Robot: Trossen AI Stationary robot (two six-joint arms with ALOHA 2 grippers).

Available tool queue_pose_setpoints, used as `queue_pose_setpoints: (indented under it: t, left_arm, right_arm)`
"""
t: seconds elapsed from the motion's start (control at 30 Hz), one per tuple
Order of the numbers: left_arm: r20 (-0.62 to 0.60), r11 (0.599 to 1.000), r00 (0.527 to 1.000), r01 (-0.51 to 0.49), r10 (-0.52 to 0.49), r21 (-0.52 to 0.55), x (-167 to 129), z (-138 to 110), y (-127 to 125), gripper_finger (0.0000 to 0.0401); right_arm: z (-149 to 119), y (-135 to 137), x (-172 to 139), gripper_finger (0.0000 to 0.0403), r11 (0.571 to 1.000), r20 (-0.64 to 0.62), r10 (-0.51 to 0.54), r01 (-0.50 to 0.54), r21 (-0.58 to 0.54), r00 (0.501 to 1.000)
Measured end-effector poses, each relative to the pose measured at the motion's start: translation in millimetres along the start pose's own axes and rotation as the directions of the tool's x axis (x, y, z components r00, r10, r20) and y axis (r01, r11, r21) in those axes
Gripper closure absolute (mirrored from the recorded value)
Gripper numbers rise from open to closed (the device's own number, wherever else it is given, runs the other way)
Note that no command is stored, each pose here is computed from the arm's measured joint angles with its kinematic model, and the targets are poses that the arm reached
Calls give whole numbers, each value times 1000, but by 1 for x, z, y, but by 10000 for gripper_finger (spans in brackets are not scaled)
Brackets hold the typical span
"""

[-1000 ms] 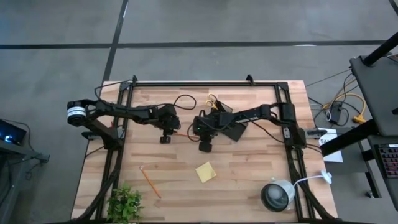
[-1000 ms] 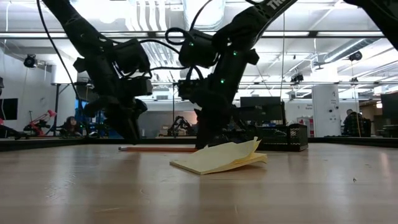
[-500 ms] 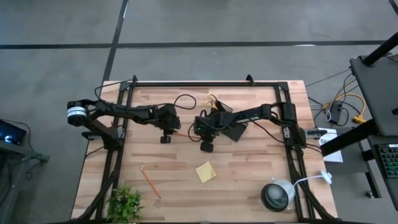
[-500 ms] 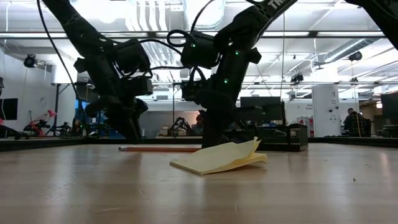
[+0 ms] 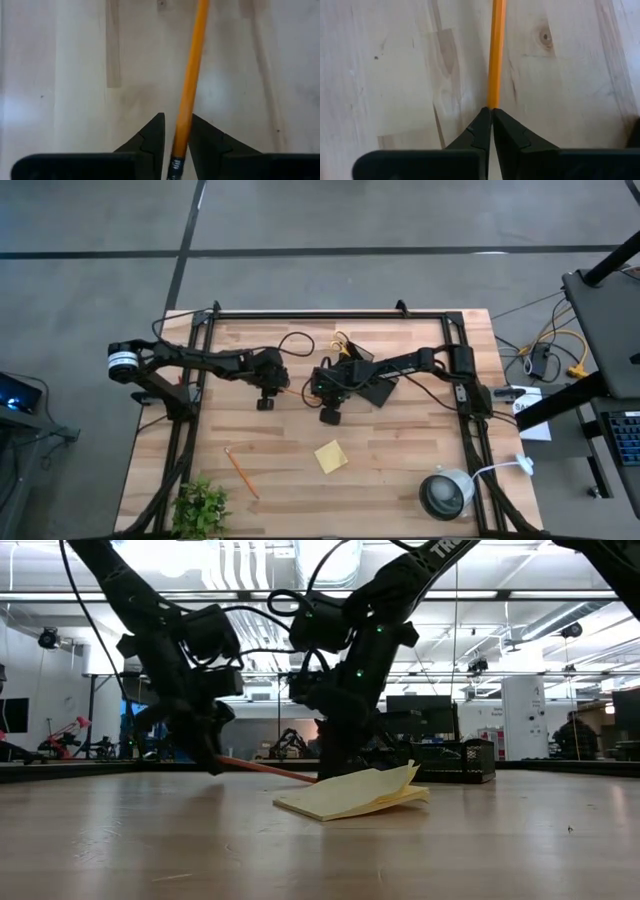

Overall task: Pick and place office supplies into organizer
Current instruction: Put the top yellow pencil into the black desk organizer

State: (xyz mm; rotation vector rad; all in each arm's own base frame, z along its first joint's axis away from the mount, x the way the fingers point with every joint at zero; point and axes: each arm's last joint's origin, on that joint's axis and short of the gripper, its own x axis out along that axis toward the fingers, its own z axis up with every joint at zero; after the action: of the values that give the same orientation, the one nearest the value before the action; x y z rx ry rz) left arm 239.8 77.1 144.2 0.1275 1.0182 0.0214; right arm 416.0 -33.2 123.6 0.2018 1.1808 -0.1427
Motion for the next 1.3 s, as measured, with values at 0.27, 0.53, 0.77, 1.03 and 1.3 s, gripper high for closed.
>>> queue_pose_setpoints:
  t: [0.27, 0.53, 0.77, 1.03, 1.3]
  left_arm:
    - [-29, 1000, 999, -21, 22, 16, -1, -4, 5, 337]
    - [-21, 999, 1000, 20, -19, 43, -1, -4, 5, 386]
    - [-65, 997, 998, 11, -6, 71, -5, 1, 7, 395]
    - [-95, 982, 987, -115, 130, 148, -38, 37, 23, 399]
    - [-115, 883, 928, -292, 355, 368, -123, 102, 44, 399]
  right_arm:
    - [0, 0, 2, 394, 1000, 4, 0, 0, 0, 1000]
    - [0, 0, 3, 394, 1000, 3, -1, 1, 0, 1000]
    - [0, 2, 0, 394, 1000, 7, -3, 3, 28, 1000]
    - [-18, 18, -20, 393, 993, -135, -57, 70, 97, 989]
    - [-73, 78, -75, 370, 951, -125, -203, 226, 212, 971]
